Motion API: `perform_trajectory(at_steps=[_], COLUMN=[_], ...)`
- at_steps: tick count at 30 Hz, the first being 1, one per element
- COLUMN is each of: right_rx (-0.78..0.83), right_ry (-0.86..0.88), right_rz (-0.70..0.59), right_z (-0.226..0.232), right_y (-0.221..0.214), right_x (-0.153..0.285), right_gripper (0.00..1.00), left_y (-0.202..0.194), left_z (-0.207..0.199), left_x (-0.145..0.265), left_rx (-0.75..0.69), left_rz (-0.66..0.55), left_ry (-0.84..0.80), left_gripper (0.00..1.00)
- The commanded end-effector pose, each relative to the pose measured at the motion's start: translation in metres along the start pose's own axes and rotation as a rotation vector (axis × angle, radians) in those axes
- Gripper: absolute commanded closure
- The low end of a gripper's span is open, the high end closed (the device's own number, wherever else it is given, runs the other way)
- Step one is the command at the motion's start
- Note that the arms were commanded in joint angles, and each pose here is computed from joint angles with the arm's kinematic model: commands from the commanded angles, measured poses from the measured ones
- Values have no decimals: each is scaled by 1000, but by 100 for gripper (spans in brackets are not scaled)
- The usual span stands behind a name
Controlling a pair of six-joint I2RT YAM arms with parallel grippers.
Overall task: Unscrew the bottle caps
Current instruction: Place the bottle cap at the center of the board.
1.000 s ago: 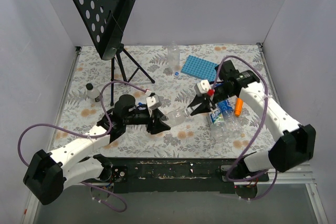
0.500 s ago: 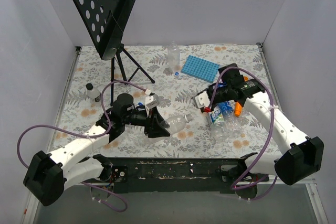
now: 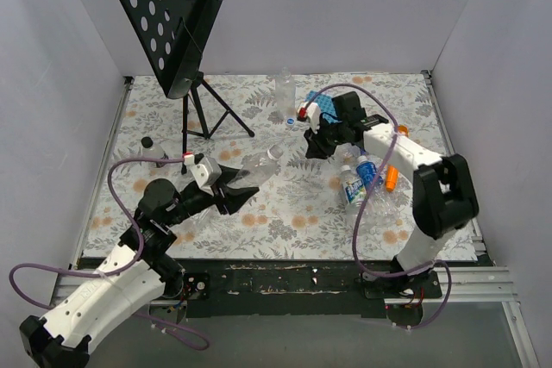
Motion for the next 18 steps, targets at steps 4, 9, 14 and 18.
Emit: perform_trajectory(at_steps=[4,9,14,18], right_rx=[-246,-273,-318,-326], right_ry=[-249,-301,-335,-339], right_rz=[69,89,100,104], right_z=[-84,-115,-139,-146], right_y=[1,-4,-10,-13], right_x=[-48,-76,-92,-99], right_gripper=[95,88,80,64], left_y=[-32,-42,-46,-48], left_z=[21,19,13,11], left_x=[-1,-1,0,2], left_rx=[-40,-42,-33,-28], left_rz=[82,87,108,117], left_ry=[97,87,57,45], left_gripper=[99,99,99,99])
Point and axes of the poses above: each gripper's point midway between its finger pads, its own x axis back along the fingers, its own z axis along the line the jaws close on, y = z × x, the point moved 1 cm from there along x, back along the fingers, and after that the axes turned 7 degrees about -x, right-handed, at the moved point
